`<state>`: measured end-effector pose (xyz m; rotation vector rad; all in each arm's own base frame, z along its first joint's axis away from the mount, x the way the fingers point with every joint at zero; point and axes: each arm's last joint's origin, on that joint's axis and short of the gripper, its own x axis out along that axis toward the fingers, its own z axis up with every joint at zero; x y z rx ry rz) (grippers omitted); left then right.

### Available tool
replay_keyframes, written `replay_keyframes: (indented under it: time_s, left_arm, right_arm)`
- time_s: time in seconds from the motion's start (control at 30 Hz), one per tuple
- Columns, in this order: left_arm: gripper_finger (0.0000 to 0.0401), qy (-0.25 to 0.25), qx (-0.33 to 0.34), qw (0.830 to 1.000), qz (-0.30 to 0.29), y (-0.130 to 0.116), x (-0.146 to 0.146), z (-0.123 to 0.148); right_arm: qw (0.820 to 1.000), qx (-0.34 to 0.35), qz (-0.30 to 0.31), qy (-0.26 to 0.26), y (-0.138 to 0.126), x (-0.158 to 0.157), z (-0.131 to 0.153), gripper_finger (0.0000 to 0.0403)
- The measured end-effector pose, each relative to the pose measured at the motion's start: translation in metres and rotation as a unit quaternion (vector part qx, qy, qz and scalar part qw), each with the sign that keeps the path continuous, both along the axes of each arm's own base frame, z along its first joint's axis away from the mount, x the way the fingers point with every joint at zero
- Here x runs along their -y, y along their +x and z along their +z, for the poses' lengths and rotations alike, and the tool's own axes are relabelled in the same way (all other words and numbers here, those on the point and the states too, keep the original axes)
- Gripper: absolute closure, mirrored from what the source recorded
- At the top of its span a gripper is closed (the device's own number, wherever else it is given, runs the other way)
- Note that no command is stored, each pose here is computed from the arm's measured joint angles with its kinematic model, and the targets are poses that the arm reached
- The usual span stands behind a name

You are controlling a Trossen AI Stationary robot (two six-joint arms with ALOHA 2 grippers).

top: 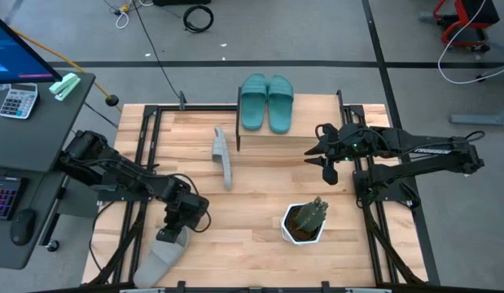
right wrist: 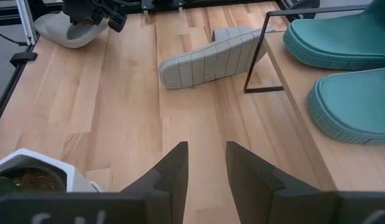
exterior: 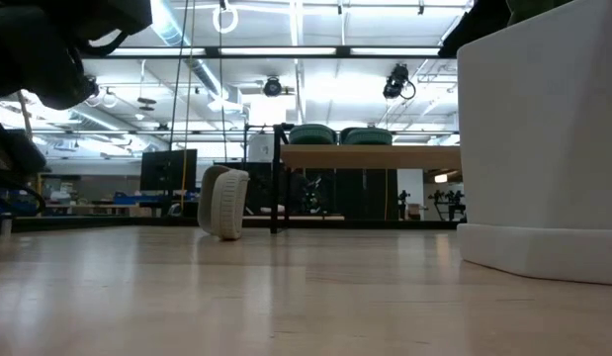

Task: Pick and place slides into the shelf
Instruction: Put the bottom gray slides on the shelf

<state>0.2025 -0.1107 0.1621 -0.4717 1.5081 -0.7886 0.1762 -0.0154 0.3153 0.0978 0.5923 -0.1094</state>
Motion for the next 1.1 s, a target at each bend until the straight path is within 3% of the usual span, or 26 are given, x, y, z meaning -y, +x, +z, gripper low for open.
replay_keyframes:
  time_s: [0.2, 0.37, 0.6, 0.77, 0.97, 1.1]
  left_arm:
    - [0.0395, 0.035, -0.005, 0.999, -0.010, 0.001, 0.000, 0.011]
    - [0.0398, 0.134, 0.017, 0.990, -0.045, 0.008, -0.002, 0.051]
    - [0.0400, 0.291, 0.097, 0.950, -0.056, 0.019, -0.008, 0.124]
    - [0.0400, 0.393, 0.151, 0.904, -0.077, 0.017, -0.014, 0.161]
    - [0.0401, 0.561, 0.181, 0.799, -0.118, 0.009, -0.022, 0.173]
    - [0.0401, 0.599, 0.194, 0.768, -0.117, 0.010, -0.023, 0.174]
  right_arm:
    - [1.000, 0.000, 0.003, -0.004, 0.000, 0.000, 0.000, 0.0289]
    - [1.000, -0.001, 0.004, -0.006, 0.000, 0.000, 0.000, 0.0289]
    - [1.000, -0.001, 0.000, -0.009, 0.000, 0.000, 0.000, 0.0289]
    - [0.999, 0.006, -0.026, -0.019, 0.000, 0.002, 0.001, 0.0289]
    - [0.998, 0.048, -0.043, -0.028, 0.004, 0.003, 0.008, 0.0289]
    - [0.997, 0.052, -0.041, -0.032, 0.004, 0.003, 0.009, 0.0289]
